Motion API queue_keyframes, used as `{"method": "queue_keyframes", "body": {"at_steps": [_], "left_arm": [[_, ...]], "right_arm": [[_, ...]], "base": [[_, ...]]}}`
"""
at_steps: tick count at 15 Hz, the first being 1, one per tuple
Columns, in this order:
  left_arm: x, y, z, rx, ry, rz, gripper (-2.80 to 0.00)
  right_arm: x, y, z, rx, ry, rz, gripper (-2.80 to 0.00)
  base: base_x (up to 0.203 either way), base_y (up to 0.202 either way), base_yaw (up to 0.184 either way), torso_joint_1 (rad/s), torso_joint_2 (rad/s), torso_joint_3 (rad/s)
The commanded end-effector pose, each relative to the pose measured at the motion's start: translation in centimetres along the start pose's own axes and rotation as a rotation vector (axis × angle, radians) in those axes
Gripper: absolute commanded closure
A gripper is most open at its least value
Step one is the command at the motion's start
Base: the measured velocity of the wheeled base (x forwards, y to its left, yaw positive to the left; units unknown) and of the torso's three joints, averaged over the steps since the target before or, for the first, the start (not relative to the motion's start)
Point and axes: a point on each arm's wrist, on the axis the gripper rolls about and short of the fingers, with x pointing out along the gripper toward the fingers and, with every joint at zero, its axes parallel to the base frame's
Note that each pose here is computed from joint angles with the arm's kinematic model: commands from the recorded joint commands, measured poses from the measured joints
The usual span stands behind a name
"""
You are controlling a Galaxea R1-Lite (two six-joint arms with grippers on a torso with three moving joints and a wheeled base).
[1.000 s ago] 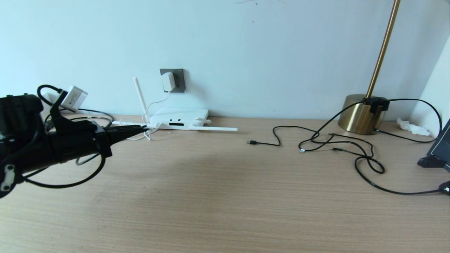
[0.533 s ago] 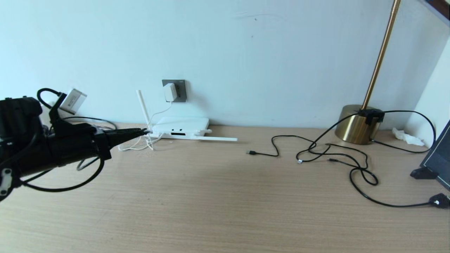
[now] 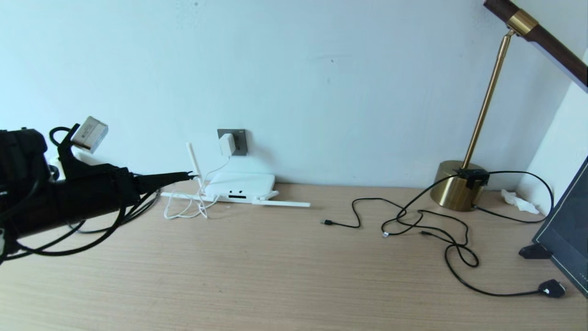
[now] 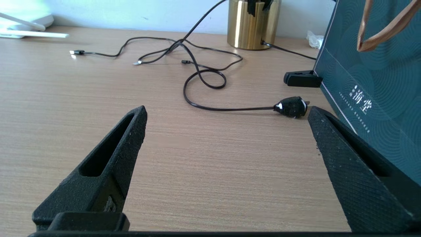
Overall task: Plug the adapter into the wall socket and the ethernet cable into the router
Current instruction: Align cable and router interface
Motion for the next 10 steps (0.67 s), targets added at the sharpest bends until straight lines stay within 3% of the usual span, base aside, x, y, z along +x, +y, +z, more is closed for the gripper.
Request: {"method": "queue_keyframes", "body": {"at_steps": [1,8,10], "left_arm": [[-0.4,-1.1,0.4,-0.096,-0.012,-0.030,0.00],[-0.9,-5.4,3.8,-0.694,-0.012,-0.192,0.00],[-1.6,-6.6,5.1,-0.816,0.030,-0.267,0.00]], "right_arm": [[0.1,0.0,-0.4,0.000,0.012,0.001,-2.80],[0.1,0.0,-0.4,0.002,0.012,-0.001,-2.80],[0.1,0.0,-0.4,0.008,0.012,-0.001,-2.80]], "base": [[0.000,0.000,0.000,0.052,-0.16,-0.090],[0.000,0.000,0.000,0.009,-0.02,-0.013],[0.000,0.000,0.000,0.000,0.00,0.000]]}}
